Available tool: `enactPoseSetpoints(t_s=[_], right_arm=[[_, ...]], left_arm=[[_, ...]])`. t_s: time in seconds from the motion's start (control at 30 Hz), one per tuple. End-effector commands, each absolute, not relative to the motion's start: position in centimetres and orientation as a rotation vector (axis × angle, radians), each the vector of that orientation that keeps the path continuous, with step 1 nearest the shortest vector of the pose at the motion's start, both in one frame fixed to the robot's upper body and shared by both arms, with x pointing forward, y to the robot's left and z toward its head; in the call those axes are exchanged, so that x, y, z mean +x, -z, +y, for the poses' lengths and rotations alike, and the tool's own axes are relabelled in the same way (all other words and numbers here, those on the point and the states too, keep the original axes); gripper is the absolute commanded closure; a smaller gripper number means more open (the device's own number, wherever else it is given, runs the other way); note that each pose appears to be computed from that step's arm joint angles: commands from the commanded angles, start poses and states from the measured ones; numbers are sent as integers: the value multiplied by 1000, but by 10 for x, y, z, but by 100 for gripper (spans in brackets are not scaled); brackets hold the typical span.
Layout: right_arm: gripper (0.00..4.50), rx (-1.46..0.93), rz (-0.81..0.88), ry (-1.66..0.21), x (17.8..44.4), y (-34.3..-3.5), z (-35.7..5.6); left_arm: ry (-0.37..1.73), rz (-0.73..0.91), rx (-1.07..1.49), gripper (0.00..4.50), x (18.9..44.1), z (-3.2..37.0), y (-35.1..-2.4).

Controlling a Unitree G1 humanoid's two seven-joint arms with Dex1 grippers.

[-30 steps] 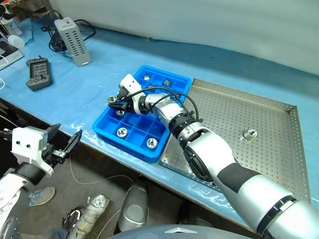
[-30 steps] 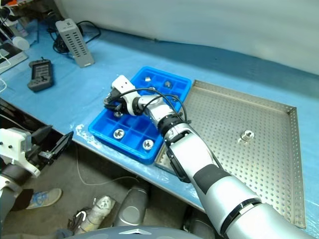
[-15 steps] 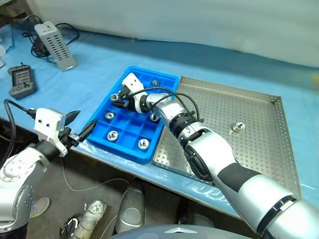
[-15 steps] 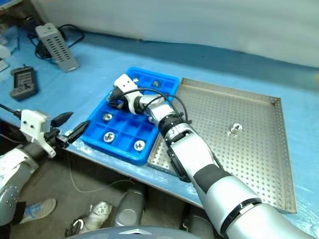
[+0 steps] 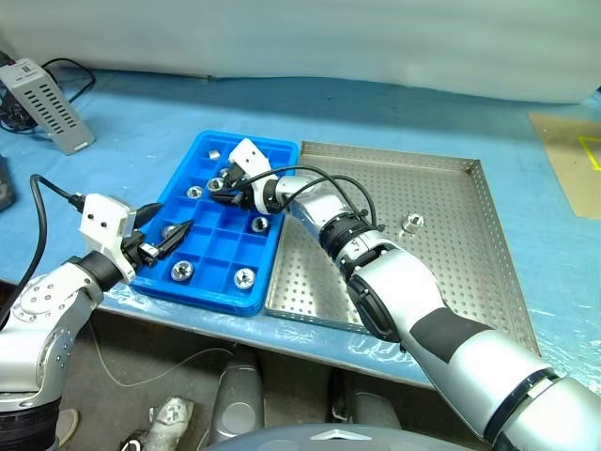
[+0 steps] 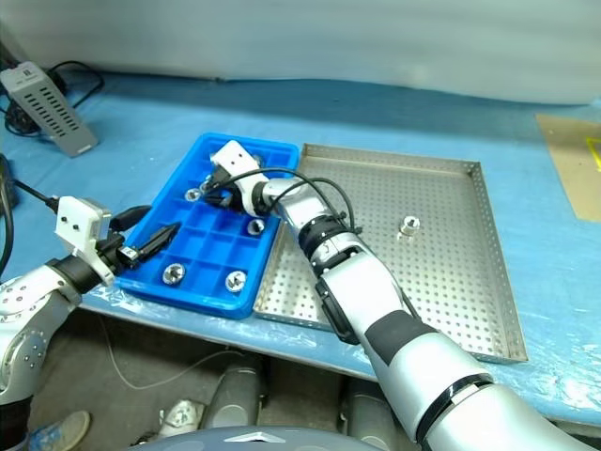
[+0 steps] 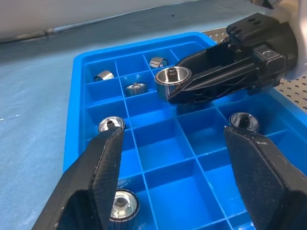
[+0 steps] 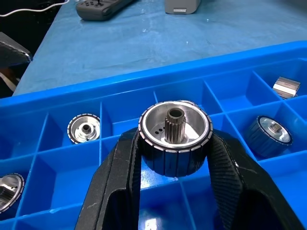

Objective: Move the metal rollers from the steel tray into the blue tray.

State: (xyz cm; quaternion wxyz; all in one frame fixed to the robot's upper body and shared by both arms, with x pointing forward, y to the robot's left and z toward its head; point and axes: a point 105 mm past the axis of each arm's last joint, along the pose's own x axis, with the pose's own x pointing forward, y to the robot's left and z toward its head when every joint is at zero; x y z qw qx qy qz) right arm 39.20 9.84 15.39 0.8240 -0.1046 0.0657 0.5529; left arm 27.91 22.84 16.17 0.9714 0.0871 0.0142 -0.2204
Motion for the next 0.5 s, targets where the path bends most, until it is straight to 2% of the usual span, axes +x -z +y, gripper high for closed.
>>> enactPoseSetpoints(t_s=[0.03,0.5], right_arm=[[291,-165,78,-1305,363,-164,137],[291,-175,122,-1314,356,-150,142]], left_arm=[[438,-10,206,101,275,231,-173],[406,6,204,101,264,236,-170]])
